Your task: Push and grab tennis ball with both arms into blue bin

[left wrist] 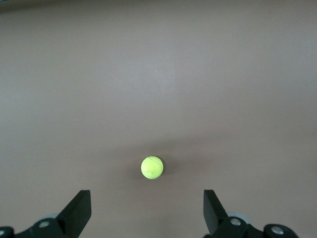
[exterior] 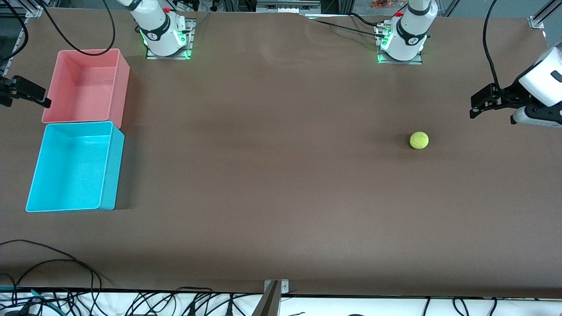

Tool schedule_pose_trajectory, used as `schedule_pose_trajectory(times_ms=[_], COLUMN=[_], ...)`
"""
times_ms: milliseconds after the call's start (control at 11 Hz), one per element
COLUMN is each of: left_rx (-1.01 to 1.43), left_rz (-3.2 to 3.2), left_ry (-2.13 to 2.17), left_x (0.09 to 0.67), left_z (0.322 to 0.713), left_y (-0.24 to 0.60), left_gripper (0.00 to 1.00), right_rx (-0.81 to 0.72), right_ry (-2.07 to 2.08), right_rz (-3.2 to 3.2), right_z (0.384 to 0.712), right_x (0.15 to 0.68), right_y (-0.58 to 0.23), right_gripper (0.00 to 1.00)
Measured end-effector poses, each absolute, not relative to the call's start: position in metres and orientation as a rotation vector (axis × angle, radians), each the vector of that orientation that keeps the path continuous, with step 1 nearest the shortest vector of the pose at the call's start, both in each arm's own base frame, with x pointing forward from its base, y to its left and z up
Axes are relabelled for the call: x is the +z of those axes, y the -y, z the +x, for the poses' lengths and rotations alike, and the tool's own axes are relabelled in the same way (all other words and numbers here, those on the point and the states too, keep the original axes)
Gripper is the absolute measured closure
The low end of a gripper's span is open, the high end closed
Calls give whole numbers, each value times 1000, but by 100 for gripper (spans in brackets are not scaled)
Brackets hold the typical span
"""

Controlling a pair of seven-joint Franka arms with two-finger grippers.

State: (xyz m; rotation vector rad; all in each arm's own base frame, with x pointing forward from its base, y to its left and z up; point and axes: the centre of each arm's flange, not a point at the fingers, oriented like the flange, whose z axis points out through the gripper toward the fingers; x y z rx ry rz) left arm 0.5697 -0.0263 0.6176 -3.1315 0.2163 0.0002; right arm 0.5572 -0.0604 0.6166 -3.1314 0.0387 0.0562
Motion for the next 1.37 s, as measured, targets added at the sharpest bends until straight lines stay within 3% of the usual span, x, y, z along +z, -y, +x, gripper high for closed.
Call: schedule_pose_trajectory(times_ms=[1369], left_rx=[16], left_rz=[-3132], left_ry=[-210], left_x=[617], left_z=[569], left_y=[24], left_gripper=[0], right_rx=[57], right_ry=[-39], right_rz=[-3131], right_z=[557], right_x=[617], right_y=[61], right_gripper=[0])
